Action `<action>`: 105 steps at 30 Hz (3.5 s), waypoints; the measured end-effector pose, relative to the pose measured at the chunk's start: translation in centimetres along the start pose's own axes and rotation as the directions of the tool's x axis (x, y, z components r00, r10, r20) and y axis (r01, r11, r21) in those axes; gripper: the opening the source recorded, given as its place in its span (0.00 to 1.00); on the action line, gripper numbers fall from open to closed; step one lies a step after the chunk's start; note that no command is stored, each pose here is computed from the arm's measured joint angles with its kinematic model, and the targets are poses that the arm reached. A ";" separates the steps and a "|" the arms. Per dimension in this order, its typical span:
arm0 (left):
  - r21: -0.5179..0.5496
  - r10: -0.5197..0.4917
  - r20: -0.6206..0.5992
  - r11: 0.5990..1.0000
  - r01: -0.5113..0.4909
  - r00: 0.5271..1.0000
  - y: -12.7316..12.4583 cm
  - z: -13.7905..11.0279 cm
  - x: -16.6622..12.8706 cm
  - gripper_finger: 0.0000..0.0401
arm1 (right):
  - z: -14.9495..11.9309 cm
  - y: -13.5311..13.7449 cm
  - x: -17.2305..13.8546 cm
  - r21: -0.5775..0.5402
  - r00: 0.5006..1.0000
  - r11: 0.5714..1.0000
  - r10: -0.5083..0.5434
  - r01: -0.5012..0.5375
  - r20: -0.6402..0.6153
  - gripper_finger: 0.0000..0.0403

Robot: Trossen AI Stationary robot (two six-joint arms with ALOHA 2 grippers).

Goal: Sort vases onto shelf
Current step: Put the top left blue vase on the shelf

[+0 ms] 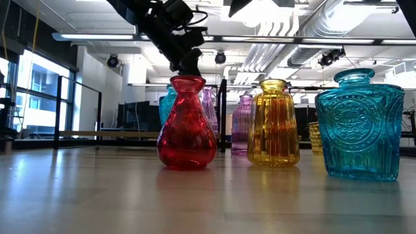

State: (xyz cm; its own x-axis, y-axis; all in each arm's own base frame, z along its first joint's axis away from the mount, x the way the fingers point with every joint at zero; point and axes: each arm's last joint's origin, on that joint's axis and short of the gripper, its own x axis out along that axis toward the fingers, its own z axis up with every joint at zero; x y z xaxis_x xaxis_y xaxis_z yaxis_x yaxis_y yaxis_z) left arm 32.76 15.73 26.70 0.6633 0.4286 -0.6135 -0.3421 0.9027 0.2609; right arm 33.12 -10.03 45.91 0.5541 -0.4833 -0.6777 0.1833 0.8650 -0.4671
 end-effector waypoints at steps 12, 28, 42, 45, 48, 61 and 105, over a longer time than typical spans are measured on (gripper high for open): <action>-0.010 -0.015 -0.112 1.000 0.014 0.994 0.0 -1.1 0.0 0.00 | 0.0 0.0 0.0 0.001 1.000 1.000 -0.003 0.003 0.001 0.00; -0.033 -0.004 -0.192 0.999 -0.003 0.981 -0.1 -1.8 -0.2 0.00 | 0.1 0.0 0.0 0.000 1.000 1.000 -0.001 0.001 0.007 0.00; -0.030 0.024 -0.274 0.999 -0.033 0.961 -0.1 -2.6 -0.3 0.00 | 0.1 0.0 0.0 0.000 1.000 1.000 -0.002 0.002 0.007 0.00; -0.026 0.018 -0.300 0.999 -0.027 0.954 -0.2 -2.8 -0.4 0.00 | 0.1 0.0 0.0 0.001 1.000 1.000 -0.003 0.003 0.011 0.00; -0.023 0.012 -0.326 1.000 -0.020 0.945 -0.3 -3.1 -0.5 0.00 | 0.1 0.0 0.0 0.002 1.000 1.000 -0.004 0.004 0.013 0.00; 0.051 0.072 -0.323 0.997 -0.059 0.943 -0.1 -3.0 -0.5 0.00 | 0.4 -0.1 0.0 -0.002 0.999 1.000 0.008 -0.008 0.044 0.00; 0.116 0.221 -0.408 0.975 -0.189 0.886 -0.9 -3.5 -1.0 0.00 | 0.5 0.0 0.0 0.002 0.998 1.000 0.028 -0.028 0.057 0.00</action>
State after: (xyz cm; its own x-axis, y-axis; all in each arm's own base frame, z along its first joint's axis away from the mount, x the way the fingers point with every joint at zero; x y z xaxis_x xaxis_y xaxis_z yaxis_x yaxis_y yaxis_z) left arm 30.10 14.40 24.49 0.2402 0.5637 -0.7903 -0.3818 0.8033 0.4570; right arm 33.49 -10.00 46.18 0.6046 -0.4508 -0.6567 0.1692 0.8783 -0.4471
